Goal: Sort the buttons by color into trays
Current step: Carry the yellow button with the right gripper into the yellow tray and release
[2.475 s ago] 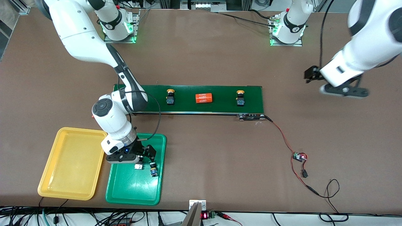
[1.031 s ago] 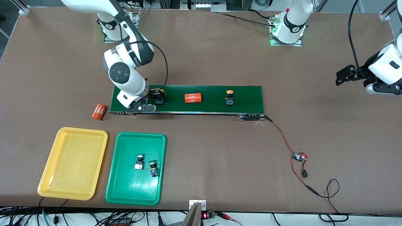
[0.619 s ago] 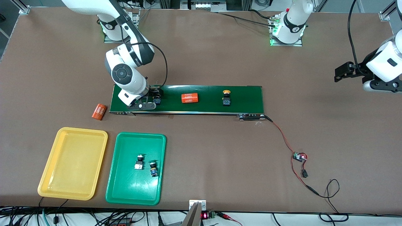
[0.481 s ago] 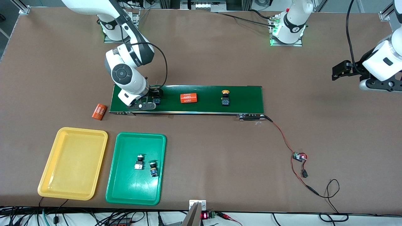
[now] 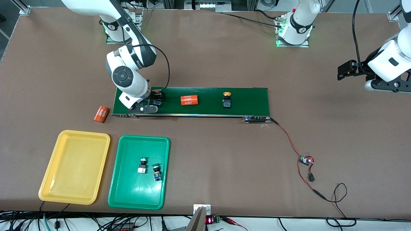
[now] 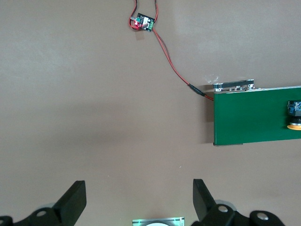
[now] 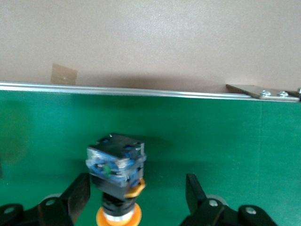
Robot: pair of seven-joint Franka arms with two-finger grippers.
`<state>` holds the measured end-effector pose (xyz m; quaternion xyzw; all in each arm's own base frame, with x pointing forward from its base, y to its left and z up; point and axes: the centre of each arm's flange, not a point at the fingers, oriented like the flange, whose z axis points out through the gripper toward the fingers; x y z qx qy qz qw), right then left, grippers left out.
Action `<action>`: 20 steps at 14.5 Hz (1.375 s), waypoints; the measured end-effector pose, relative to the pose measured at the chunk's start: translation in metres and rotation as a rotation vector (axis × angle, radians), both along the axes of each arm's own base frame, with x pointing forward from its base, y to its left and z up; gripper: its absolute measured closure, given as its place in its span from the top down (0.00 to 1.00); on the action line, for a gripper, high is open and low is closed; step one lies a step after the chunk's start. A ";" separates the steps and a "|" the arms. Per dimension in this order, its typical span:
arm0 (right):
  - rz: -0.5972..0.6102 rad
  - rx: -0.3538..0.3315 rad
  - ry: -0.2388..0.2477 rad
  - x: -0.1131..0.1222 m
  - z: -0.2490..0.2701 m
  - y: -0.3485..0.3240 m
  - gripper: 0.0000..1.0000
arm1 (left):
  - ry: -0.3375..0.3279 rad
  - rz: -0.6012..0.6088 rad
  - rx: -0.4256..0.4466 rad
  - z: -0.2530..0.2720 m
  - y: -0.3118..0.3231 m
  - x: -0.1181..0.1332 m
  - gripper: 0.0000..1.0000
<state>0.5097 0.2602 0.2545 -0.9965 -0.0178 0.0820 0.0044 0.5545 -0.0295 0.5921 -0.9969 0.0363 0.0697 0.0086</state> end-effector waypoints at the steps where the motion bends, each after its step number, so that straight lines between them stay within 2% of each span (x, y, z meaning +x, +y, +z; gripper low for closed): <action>1: -0.002 0.000 0.000 0.001 0.000 -0.001 0.89 | 0.001 0.000 0.000 0.000 0.000 0.000 1.00; 2: -0.002 0.000 0.001 0.001 0.000 -0.002 0.83 | 0.001 0.002 0.000 0.000 0.000 0.000 1.00; 4: -0.003 0.000 0.004 0.001 -0.003 -0.003 0.80 | 0.000 0.016 0.002 0.001 0.000 0.000 1.00; 5: -0.005 0.000 0.005 0.002 -0.005 -0.004 0.72 | 0.002 0.037 0.005 0.001 0.000 -0.001 1.00; 7: -0.001 0.002 0.011 0.003 -0.010 -0.006 0.69 | 0.005 0.062 0.010 0.002 -0.003 -0.001 1.00; 9: -0.003 0.002 0.015 0.004 -0.015 -0.010 0.49 | 0.014 0.068 0.012 0.001 -0.005 -0.003 1.00; 10: -0.006 0.003 0.013 0.005 -0.015 -0.011 0.42 | 0.017 0.070 0.012 0.001 -0.004 -0.003 1.00; 12: -0.015 0.012 -0.006 0.015 -0.005 -0.014 0.42 | 0.018 0.073 0.012 0.001 -0.002 -0.003 1.00; 14: -0.034 0.024 -0.036 0.040 0.025 -0.022 0.42 | 0.016 0.072 0.012 0.002 -0.002 -0.003 1.00; 17: -0.030 0.065 -0.149 0.100 0.101 -0.063 0.42 | 0.013 0.065 0.012 0.004 -0.006 -0.004 1.00; 19: -0.001 0.061 -0.221 0.135 0.128 -0.112 0.42 | 0.011 0.064 0.012 0.005 -0.007 -0.004 1.00; 20: 0.025 0.046 -0.243 0.150 0.129 -0.138 0.42 | 0.011 0.064 0.012 0.005 -0.007 -0.004 1.00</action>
